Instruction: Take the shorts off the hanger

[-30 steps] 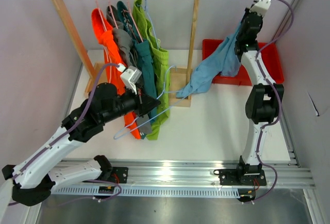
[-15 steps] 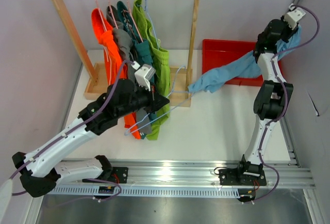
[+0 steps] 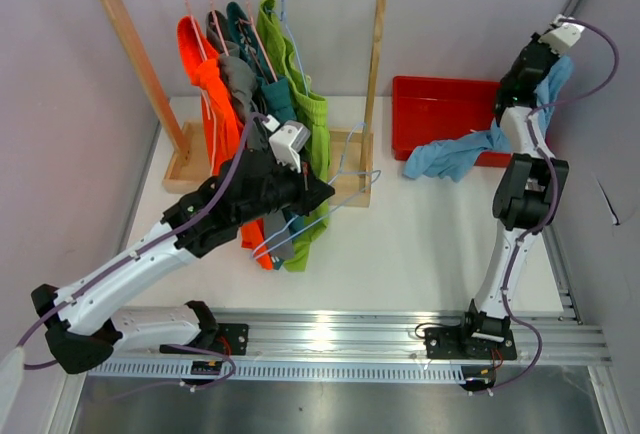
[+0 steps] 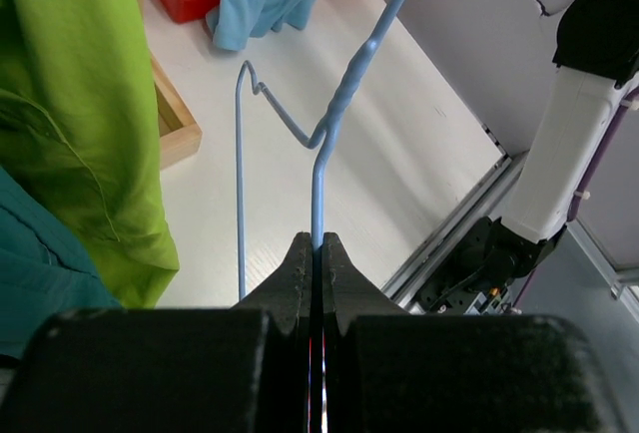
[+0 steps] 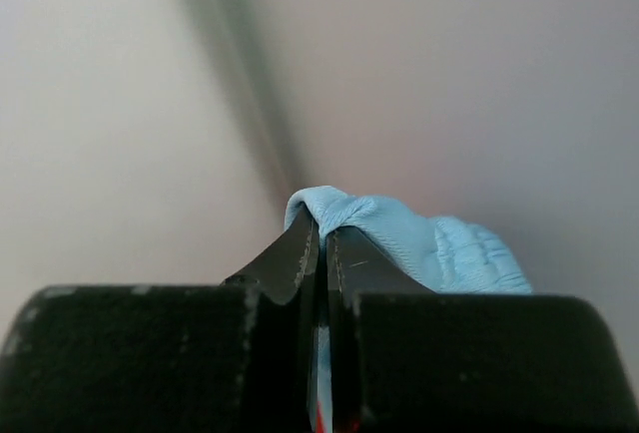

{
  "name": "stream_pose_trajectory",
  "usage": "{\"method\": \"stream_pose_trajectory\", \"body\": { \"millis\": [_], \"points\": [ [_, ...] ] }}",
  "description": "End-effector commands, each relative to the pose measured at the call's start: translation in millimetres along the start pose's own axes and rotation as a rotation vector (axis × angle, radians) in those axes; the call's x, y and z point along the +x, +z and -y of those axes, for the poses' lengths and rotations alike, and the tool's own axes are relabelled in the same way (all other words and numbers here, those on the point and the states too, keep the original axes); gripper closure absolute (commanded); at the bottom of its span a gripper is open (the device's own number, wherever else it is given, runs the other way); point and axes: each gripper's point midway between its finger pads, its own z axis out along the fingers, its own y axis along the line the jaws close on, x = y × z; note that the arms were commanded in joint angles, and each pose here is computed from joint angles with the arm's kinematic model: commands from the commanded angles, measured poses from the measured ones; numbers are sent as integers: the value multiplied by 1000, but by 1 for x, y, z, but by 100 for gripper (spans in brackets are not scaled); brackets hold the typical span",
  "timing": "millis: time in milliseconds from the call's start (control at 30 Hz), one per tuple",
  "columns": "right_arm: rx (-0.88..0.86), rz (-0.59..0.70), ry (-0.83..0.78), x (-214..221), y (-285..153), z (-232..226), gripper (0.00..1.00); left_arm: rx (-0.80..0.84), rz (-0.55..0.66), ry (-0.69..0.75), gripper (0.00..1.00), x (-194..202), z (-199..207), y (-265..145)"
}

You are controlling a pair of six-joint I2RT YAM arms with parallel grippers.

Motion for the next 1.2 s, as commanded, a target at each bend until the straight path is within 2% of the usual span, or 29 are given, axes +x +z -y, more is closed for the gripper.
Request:
{"method": "stream_pose_trajectory", "body": {
  "millis": [0, 33, 67, 100, 167, 200, 267, 300, 400, 433, 467, 500, 533, 567, 633, 667, 733, 767, 800, 833, 867, 900, 967, 1000, 1033, 1067, 1167],
  "points": [
    [-334, -27, 128, 8, -33, -95, 95, 0, 101, 4, 100, -35, 10, -10],
    [-401, -45, 131, 12, -42, -110, 80, -12, 100, 9, 100, -35, 8, -10],
    [-428, -87, 123, 23, -51, -117, 52, -25, 94, 17, 100, -35, 6, -11],
    [-458, -120, 156, 23, -62, -129, 2, -36, 121, 30, 100, -46, 6, -15],
    [-494, -233, 155, 44, -78, -135, 1, -75, 120, 50, 100, -49, 0, -17],
    [-486, -257, 209, 33, -84, -136, 1, -97, 168, 64, 100, -69, 2, -25],
    [-464, -353, 224, 50, -102, -124, 1, -141, 184, 89, 100, -83, -1, -27],
    [-465, -350, 291, 23, -109, -122, 0, -164, 223, 111, 100, -101, -1, -34],
    [-465, -449, 328, 34, -148, -104, 1, -205, 255, 152, 100, -127, 1, -33],
    [-470, -423, 380, -1, -158, -99, 1, -238, 266, 160, 100, -135, -2, -32],
    [-468, -481, 365, 18, -182, -90, 0, -243, 306, 160, 100, -159, 7, -34],
    [-476, -489, 368, 12, -194, -86, 1, -270, 305, 177, 100, -164, 4, -30],
    [-493, -473, 390, -17, -209, -81, 1, -283, 341, 177, 100, -181, 7, -36],
    [-474, -520, 368, -1, -225, -66, 0, -303, 353, 184, 100, -192, 8, -26],
    [-504, -561, 368, -7, -255, -59, 0, -329, 387, 173, 100, -211, 8, -24],
    [-530, -534, 392, -33, -267, -52, 1, -353, 398, 161, 100, -221, 3, -13],
    [-537, -597, 363, -17, -296, -33, 1, -353, 428, 146, 100, -237, 2, -6],
    [-558, -567, 383, -40, -306, -24, 1, -339, 488, 131, 100, -257, 6, -13],
    [-557, -595, 371, -32, -319, -14, 1, -352, 466, 136, 100, -254, 0, 9],
    [-560, -620, 358, -31, -330, -5, 1, -357, 471, 134, 100, -257, -3, 17],
    [-577, -589, 380, -51, -339, 4, 1, -362, 498, 133, 100, -265, -7, 23],
    [-584, -592, 382, -55, -347, 10, 1, -361, 523, 127, 100, -273, -9, 26],
    [-603, -634, 370, -47, -369, 25, 1, -371, 538, 119, 100, -278, -22, 47],
    [-632, -595, 410, -67, -378, 30, 1, -321, 568, 111, 100, -287, -18, 53],
    [-642, -638, 391, -54, -393, 38, 1, -305, 567, 108, 100, -286, -22, 67],
    [-707, -622, 414, -68, -408, 38, 1, -285, 612, 97, 100, -299, -23, 68],
    [-750, -660, 405, -61, -432, 46, 1, -303, 631, 118, 100, -303, -33, 87]
  ]
}}
